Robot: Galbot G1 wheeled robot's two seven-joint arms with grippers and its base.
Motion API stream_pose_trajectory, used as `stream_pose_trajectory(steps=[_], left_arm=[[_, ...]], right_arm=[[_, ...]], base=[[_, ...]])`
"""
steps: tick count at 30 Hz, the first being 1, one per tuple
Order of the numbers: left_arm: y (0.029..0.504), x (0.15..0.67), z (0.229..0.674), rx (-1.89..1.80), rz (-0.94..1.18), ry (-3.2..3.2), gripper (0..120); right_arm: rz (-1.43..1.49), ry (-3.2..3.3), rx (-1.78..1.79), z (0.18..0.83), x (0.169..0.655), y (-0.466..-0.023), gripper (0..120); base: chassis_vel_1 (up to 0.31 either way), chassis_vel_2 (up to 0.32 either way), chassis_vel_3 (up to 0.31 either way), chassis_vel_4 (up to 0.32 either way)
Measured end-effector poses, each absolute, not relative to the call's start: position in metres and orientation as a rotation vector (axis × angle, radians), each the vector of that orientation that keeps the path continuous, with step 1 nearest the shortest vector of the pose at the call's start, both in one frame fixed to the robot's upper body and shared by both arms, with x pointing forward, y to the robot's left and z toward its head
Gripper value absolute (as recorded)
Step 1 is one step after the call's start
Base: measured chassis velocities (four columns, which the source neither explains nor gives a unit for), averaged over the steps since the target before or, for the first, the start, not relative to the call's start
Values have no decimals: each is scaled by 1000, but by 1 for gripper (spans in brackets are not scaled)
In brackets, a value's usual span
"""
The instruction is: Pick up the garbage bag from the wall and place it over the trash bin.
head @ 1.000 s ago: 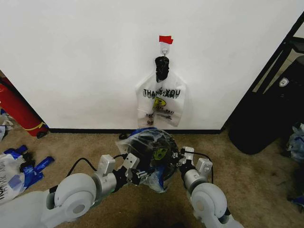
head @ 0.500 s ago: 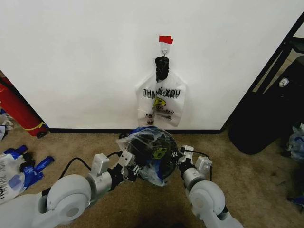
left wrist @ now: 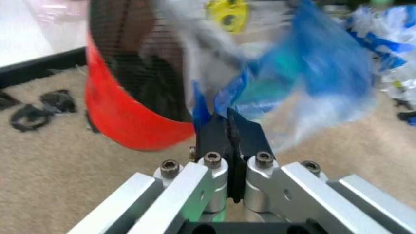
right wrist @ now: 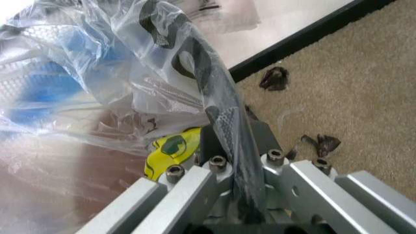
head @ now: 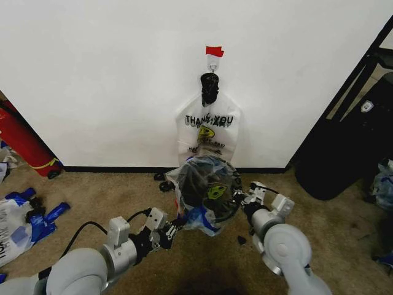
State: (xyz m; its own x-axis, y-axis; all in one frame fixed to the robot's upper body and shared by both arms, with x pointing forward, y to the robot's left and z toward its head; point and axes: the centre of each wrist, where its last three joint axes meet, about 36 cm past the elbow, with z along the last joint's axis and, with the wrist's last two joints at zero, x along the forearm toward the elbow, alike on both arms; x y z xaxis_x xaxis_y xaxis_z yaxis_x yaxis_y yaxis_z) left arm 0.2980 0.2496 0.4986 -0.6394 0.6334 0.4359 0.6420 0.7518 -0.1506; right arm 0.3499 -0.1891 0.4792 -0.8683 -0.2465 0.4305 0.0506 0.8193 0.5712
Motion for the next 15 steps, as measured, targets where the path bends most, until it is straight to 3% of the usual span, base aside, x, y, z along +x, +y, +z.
stream_pose_trajectory(steps=[15], left_arm=[[271, 323, 445, -890, -189, -2579, 0]], right_arm=[[-874, -2477, 208, 502, 333, -208, 0]], base=[[0, 0, 0, 0]])
